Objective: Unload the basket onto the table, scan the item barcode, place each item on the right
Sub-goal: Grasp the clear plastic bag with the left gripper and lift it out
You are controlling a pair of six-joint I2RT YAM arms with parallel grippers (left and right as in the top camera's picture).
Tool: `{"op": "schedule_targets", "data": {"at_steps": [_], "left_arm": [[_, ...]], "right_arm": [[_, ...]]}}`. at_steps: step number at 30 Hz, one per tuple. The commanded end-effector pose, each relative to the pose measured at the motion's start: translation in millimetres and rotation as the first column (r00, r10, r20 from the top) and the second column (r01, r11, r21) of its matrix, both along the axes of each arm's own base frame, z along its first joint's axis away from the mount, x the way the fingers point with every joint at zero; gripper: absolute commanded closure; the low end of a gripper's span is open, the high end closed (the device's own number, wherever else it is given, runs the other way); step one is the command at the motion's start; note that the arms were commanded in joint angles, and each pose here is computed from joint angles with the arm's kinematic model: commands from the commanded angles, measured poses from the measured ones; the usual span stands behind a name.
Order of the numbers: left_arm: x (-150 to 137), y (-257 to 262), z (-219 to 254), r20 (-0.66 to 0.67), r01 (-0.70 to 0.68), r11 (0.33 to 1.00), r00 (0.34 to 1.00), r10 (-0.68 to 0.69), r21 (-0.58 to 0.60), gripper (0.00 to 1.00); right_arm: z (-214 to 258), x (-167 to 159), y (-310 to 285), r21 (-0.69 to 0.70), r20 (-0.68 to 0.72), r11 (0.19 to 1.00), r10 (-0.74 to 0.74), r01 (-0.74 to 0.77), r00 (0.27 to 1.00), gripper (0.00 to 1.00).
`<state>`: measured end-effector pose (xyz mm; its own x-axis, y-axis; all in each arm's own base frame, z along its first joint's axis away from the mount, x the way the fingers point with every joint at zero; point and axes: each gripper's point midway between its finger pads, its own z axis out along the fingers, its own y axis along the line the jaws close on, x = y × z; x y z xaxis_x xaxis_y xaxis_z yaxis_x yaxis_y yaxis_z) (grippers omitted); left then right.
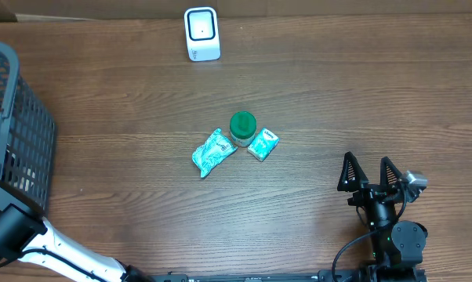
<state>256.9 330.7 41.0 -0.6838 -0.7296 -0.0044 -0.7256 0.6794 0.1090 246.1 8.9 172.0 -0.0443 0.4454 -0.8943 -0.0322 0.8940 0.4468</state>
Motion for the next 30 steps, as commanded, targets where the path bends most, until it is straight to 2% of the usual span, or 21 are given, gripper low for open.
{"op": "schedule_targets", "data": {"at_steps": [1,8,12,14,17,20,22,23,25,30], "left_arm": [[2.7,-0.1,6.8,-0.011,-0.058,0.998,0.998,0.058,-0.019,0.96],[20.6,17.4,93.0,0.089,-0.183,0.981,0.98,0.178,0.057,0.96],[46.2,12.8,144.6,0.24,-0.172,0.984,0.958,0.154,0.053,0.96],[64.5,3.8,178.8,0.35,-0.157,0.987,0.927,0.132,0.044,0.96],[90.1,-19.2,240.8,0.517,-0.099,0.992,0.855,0.047,0.073,0.96],[98.9,-41.1,293.7,0.626,-0.091,0.988,0.78,-0.009,0.127,0.96],[100.4,-55.9,322.6,0.68,-0.085,0.984,0.732,-0.046,0.158,0.96],[100.4,-78.6,354.0,0.733,-0.052,0.98,0.672,-0.107,0.19,0.96],[97.6,-105.1,382.5,0.774,-0.013,0.976,0.611,-0.165,0.218,0.96],[83.1,-176.9,437.5,0.823,0.083,0.948,0.479,-0.307,0.306,0.96]], "right_arm": [[-2.1,0.3,-1.2,0.0,0.003,1.0,-0.006,0.006,1.0,0.0],[-2.2,0.3,-1.2,0.0,0.002,1.0,-0.006,0.006,1.0,0.0],[-2.2,0.3,-1.2,0.0,0.002,1.0,-0.006,0.006,1.0,0.0],[-2.1,0.3,-1.2,0.0,0.003,1.0,-0.006,0.006,1.0,0.0],[-2.1,0.3,-1.2,0.0,0.003,1.0,-0.006,0.006,1.0,0.0],[-2.1,0.3,-1.2,0.0,0.003,1.0,-0.006,0.006,1.0,0.0],[-2.1,0.3,-1.2,0.0,0.003,1.0,-0.006,0.006,1.0,0.0],[-2.2,0.3,-1.2,0.0,0.002,1.0,-0.006,0.006,1.0,0.0],[-2.2,0.3,-1.2,0.0,0.002,1.0,-0.006,0.006,1.0,0.0],[-2.2,0.3,-1.2,0.0,0.002,1.0,-0.006,0.006,1.0,0.0]]}}
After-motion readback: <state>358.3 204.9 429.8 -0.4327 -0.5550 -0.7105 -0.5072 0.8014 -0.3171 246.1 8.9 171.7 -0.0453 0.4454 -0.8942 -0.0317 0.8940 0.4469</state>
